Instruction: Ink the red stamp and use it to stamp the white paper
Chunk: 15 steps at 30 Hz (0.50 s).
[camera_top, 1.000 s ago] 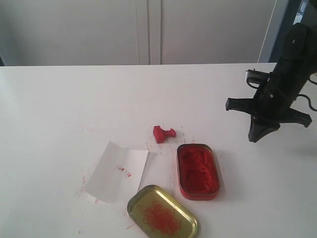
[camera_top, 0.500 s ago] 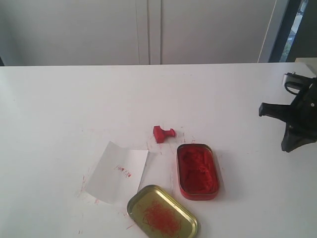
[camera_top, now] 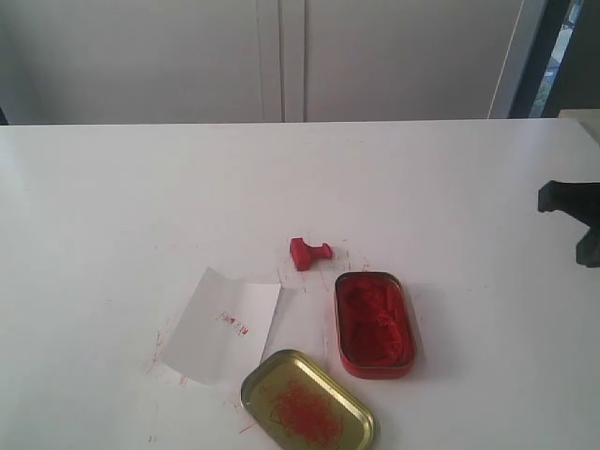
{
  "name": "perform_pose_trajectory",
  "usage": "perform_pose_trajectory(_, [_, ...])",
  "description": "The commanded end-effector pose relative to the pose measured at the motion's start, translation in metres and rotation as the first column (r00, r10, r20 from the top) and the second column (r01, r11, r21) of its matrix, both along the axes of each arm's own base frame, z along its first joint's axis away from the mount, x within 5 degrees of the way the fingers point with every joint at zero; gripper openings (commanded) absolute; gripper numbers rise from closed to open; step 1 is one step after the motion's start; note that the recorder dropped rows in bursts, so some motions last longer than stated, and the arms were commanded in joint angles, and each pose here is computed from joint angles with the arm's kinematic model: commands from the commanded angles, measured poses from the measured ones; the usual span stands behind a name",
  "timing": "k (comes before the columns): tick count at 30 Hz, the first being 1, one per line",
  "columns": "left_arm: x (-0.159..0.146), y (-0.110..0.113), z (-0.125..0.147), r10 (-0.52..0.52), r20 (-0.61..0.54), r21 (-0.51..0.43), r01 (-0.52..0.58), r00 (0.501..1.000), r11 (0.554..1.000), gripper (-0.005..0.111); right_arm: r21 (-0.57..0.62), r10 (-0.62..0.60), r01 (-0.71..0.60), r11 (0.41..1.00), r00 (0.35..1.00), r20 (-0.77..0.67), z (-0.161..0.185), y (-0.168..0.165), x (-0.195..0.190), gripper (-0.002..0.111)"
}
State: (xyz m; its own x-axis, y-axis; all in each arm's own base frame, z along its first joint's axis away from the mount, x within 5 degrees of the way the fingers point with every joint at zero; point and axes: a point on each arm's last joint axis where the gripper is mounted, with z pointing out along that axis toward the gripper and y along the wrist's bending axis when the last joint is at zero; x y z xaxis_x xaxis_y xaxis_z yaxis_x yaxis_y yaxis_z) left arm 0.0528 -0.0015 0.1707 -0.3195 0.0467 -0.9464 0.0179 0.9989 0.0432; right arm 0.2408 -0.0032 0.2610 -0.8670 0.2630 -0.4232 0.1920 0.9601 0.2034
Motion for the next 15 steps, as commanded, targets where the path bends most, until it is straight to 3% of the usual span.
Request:
perform_pose_trajectory(1, [0.000, 0.000, -0.002, 0.001, -0.004, -0.001, -0.001, 1.000, 1.000, 0.000, -0.016, -0.002, 0.004, 1.000, 0.994, 0.109, 0.018, -0.001, -0.026, 0.000])
perform_pose_trajectory(10, [0.000, 0.000, -0.002, 0.001, -0.004, -0.001, -0.001, 1.000, 1.000, 0.000, -0.077, 0.014, 0.010, 0.997, 0.952, 0.307, 0.029, 0.001, -0.097, 0.000])
perform_pose_trajectory(15, [0.000, 0.000, -0.002, 0.001, -0.004, -0.001, -0.001, 1.000, 1.000, 0.000, -0.141, 0.032, 0.047, 0.989, 0.861, 0.508, 0.032, -0.001, -0.124, 0.000])
